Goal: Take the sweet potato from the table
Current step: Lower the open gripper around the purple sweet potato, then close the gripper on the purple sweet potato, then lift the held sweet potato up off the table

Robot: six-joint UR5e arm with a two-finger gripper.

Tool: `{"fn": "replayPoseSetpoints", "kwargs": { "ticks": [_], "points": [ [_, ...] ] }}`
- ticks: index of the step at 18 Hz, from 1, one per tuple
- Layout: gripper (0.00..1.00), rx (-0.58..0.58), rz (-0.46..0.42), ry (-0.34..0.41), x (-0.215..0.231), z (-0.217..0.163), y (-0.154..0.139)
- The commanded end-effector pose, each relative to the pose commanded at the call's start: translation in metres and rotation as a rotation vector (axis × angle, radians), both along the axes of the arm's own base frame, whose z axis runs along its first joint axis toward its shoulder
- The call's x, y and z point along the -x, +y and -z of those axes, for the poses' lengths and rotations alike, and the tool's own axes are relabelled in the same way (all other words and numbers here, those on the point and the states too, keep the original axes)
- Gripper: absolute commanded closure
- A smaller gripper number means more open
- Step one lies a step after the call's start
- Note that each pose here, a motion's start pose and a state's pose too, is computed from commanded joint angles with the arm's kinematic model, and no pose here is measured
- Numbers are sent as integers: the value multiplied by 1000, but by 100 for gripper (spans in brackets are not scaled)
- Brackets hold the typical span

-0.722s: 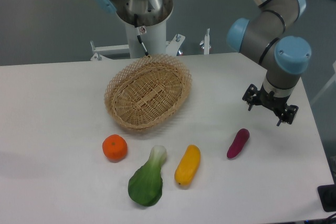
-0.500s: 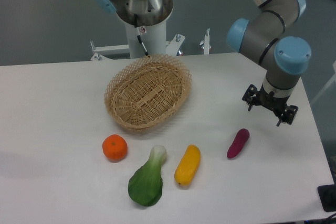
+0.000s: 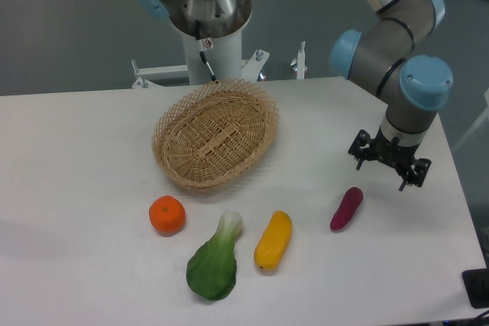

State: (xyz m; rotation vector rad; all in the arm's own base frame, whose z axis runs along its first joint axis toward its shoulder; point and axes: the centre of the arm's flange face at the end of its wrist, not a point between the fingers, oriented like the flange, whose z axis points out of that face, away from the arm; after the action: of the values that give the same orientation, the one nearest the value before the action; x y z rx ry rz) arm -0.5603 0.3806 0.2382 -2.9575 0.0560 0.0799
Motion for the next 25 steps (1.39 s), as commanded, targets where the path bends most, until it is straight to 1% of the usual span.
{"fn": "replayPoseSetpoints", "kwargs": {
  "ticks": [2, 7, 9, 13, 14, 17, 19, 20, 21, 25],
  "points": [
    [0, 7, 15, -12, -2, 13, 8],
    [0, 17, 52, -24, -17, 25, 29],
    [0, 25, 67, -39, -21, 37, 37],
    [0, 35, 70, -60, -27, 48, 36],
    [5, 37, 71, -65, -27, 53, 37],
    [37, 40, 77, -68, -29, 55, 41],
    [56, 42, 77, -70, -29, 55, 40],
    [63, 43, 77, -71, -29, 56, 40],
    [68, 41, 77, -67, -28, 52, 40],
    [68, 36, 73, -53, -30, 38, 39]
  ]
}}
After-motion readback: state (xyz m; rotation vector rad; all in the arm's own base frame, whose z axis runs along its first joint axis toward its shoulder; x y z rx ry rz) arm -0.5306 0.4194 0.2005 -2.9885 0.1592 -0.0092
